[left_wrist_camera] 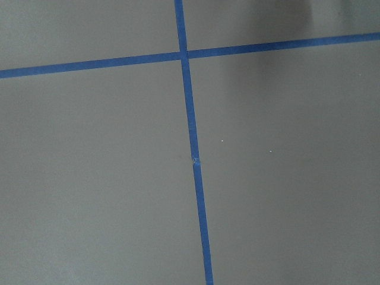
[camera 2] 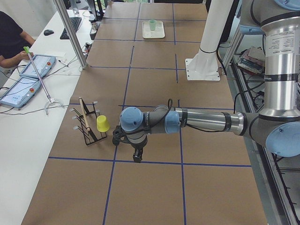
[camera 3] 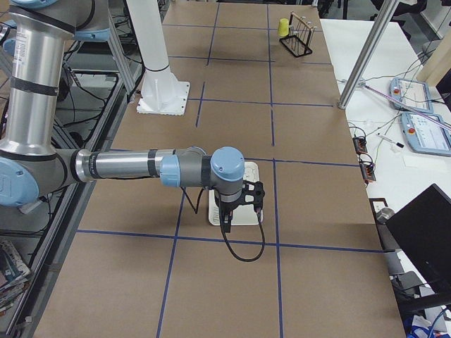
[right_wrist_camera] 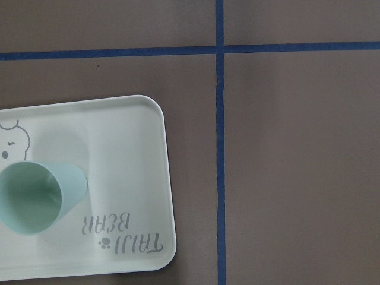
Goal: Left arm grabs green cup and hands to right arm on tray
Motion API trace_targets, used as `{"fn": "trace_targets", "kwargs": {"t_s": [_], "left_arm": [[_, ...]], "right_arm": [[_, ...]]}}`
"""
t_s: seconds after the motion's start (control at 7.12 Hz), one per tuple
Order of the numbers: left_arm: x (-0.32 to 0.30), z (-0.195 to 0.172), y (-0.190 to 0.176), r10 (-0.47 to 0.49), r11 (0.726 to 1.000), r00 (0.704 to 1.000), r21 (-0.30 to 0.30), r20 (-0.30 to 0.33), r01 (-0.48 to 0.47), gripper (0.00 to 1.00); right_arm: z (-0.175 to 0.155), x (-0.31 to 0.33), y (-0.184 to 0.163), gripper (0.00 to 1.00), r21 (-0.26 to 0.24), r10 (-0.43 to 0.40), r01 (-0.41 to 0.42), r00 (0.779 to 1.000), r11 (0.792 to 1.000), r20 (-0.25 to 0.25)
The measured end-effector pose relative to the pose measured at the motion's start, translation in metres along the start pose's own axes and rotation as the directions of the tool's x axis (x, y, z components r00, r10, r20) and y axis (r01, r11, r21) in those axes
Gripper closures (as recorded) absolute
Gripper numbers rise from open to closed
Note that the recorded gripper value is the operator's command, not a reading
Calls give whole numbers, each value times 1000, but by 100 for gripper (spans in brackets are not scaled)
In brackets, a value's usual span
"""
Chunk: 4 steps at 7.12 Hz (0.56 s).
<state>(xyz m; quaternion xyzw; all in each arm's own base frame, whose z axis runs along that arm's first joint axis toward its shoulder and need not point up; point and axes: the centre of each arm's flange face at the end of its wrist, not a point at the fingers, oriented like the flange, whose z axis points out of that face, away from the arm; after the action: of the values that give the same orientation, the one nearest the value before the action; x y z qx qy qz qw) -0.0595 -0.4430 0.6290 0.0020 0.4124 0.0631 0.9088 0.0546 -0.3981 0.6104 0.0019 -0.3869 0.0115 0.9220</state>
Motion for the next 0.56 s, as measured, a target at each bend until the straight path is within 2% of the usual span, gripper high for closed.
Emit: {"fn": "trace_targets", "kwargs": {"t_s": [0.56], "left_arm": [[6, -5, -3, 12, 1000, 1000, 12, -3, -12, 0]], "right_arm": [[1, 1, 2, 0, -2, 2, -2, 1000, 1000, 0]]}}
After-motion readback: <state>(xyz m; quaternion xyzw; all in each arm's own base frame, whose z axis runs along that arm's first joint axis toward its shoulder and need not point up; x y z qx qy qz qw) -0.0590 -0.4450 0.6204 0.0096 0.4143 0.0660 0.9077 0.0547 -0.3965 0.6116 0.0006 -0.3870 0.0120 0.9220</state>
